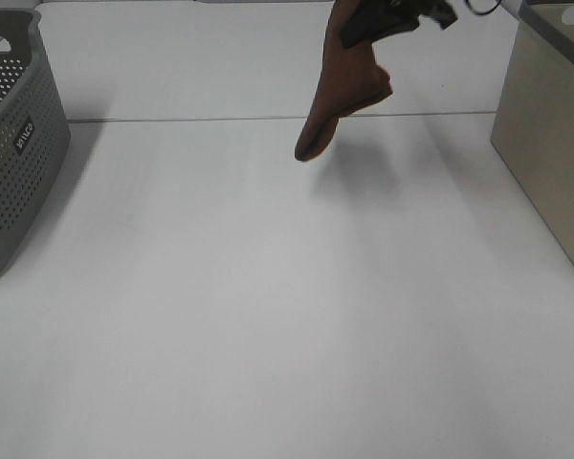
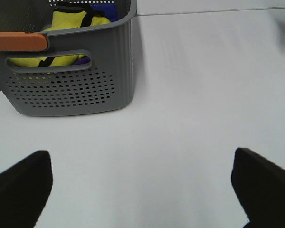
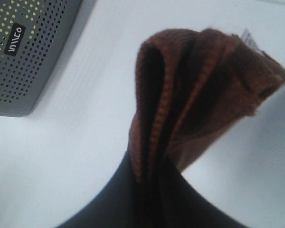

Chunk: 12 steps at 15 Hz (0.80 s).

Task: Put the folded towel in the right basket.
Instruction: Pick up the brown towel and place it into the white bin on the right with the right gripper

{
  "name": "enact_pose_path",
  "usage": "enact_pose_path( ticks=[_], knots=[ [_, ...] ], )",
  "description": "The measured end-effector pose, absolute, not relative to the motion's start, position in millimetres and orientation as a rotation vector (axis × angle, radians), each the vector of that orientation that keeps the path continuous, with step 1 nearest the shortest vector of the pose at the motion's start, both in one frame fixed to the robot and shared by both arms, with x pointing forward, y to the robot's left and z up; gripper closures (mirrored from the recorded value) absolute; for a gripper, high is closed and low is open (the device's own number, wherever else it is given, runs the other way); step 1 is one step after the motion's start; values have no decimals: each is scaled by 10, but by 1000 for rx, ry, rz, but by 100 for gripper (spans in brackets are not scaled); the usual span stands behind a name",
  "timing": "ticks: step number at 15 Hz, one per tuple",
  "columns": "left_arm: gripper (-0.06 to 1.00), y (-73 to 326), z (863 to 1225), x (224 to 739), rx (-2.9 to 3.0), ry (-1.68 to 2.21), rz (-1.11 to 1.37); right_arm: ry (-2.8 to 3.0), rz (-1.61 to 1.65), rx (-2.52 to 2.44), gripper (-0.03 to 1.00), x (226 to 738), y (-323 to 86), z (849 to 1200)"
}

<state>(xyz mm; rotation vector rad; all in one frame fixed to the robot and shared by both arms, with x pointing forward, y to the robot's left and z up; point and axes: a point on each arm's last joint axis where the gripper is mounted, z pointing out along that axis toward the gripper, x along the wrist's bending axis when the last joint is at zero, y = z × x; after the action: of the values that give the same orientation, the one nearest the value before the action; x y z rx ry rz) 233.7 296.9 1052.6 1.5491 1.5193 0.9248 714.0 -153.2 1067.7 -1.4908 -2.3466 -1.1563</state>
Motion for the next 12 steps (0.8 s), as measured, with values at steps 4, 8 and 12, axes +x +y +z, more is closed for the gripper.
enact_pose_path(
  ticks=[4,8,12],
  knots=[
    [-3,2969,10526,2337,1549,1519,925,-2421,-1299,-1718,91,6906,-2244,11504],
    [-3,2969,10526,2337,1549,1519,925,-2420,-1250,-2222,91,6627,-3291,11974],
    [-3,2969,10526,2337,1549,1519,925,-2284,-997,-2566,91,6559,-3820,11809]
  ],
)
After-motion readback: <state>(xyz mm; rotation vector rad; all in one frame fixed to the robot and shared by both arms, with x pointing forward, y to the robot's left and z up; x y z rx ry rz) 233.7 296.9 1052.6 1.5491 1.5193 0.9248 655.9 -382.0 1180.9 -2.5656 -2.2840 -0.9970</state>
